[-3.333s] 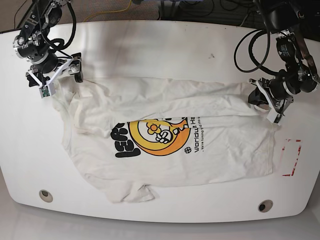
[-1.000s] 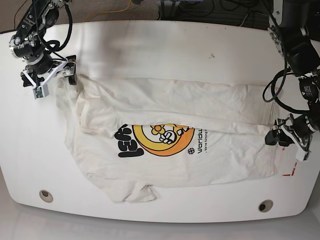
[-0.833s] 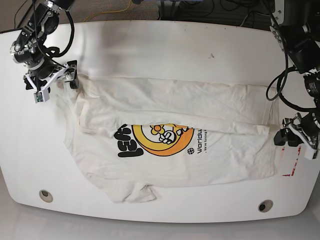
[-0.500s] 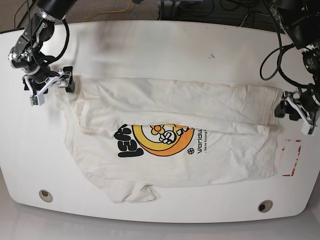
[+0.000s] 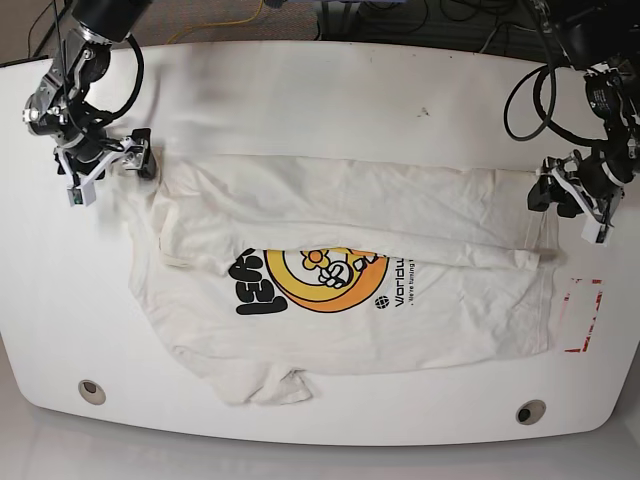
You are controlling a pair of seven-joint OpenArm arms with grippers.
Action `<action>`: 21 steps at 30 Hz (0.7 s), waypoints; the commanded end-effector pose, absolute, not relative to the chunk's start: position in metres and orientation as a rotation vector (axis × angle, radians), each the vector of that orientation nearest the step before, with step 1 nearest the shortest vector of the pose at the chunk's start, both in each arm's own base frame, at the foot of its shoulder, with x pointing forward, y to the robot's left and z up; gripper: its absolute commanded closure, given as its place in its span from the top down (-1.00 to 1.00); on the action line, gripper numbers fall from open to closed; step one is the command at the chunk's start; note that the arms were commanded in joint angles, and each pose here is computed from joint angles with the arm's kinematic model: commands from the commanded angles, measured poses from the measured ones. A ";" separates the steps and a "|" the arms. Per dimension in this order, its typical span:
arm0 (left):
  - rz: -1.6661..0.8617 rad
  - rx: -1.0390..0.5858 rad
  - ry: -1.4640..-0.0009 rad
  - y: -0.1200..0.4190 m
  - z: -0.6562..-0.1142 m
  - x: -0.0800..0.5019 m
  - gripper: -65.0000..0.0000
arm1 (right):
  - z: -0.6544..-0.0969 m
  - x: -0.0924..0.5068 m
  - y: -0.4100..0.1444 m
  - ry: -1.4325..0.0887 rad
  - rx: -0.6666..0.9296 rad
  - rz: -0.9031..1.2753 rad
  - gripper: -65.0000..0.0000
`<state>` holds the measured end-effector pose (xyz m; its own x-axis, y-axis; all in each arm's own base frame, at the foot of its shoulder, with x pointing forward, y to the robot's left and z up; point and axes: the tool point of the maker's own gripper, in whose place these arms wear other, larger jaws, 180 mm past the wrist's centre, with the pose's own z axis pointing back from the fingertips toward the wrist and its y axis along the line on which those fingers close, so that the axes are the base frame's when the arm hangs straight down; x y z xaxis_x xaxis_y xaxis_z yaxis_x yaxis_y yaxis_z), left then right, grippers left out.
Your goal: Layout the t-shirt on the table in an organized manner, then fold the t-shirt properly
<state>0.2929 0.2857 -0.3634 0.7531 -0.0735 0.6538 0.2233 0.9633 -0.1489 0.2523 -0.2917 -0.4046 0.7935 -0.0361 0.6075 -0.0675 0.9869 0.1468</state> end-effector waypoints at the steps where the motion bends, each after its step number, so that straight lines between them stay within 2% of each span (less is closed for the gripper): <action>1: -0.185 -0.200 -0.728 0.289 -0.354 0.302 0.11 | -0.392 0.266 -0.287 -0.716 0.173 0.049 0.91; 21: -0.115 -0.159 -0.629 0.311 -0.398 0.294 0.11 | -0.418 0.266 -0.275 -0.678 0.250 -0.014 0.91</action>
